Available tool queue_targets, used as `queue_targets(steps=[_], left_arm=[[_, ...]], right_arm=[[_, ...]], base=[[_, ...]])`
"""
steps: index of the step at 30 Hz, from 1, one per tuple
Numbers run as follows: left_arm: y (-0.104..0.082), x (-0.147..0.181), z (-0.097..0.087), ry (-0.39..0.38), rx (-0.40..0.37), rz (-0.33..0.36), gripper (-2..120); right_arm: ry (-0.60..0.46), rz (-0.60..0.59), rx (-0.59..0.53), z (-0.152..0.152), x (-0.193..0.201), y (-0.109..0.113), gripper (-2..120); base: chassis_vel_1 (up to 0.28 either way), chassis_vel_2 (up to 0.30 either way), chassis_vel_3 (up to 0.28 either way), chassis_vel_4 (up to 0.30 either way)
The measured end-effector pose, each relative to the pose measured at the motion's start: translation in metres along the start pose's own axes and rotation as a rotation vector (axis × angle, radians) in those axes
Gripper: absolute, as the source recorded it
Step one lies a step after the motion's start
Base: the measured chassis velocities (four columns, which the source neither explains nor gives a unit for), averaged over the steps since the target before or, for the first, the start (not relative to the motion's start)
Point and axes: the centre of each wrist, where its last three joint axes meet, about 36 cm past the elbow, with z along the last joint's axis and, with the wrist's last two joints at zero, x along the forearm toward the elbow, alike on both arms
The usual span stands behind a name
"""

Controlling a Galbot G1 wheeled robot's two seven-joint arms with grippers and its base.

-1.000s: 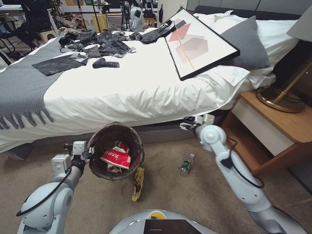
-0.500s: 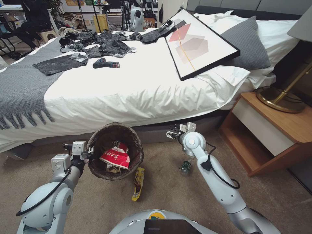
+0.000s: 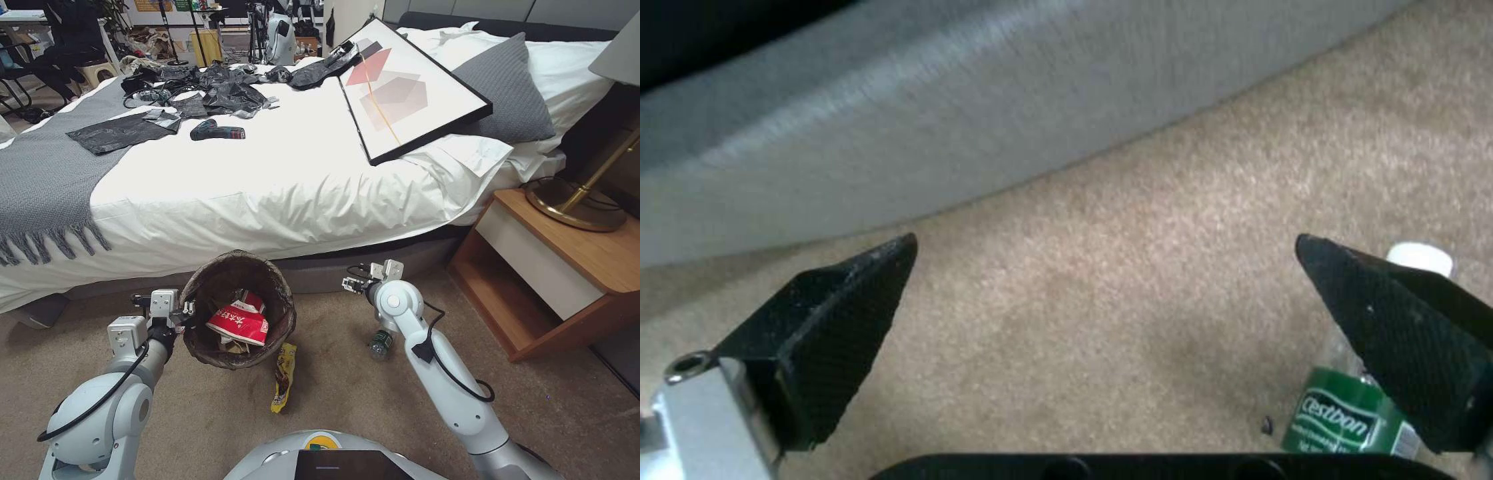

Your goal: Pick up the trash bin, then pick up the garbage from the floor and place it into the trash bin.

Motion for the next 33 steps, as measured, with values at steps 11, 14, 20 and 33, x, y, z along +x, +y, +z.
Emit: queue_targets(steps=[11,14,20,33], left_arm=[[0.0,0.0,-0.001,-0.003,-0.001,0.002,0],[0.0,0.0,-0.001,-0.004,-0.002,0.003,0],[0.0,0.0,-0.001,-0.003,-0.001,0.006,0],[0.0,0.0,-0.002,-0.005,-0.005,0.012,0]], right_arm=[[0.029,0.065,-0.006,0.015,-0.024,-0.014,100],[0.047,0.102,-0.011,0.02,-0.036,-0.021,100],[0.064,0.134,-0.015,0.025,-0.046,-0.024,100],[0.093,0.199,-0.02,0.037,-0.059,-0.035,100]], base=[[0.0,0.0,0.0,0.0],[0.0,0.0,0.0,0.0],[0.0,0.0,0.0,0.0],[0.0,0.0,0.0,0.0]])
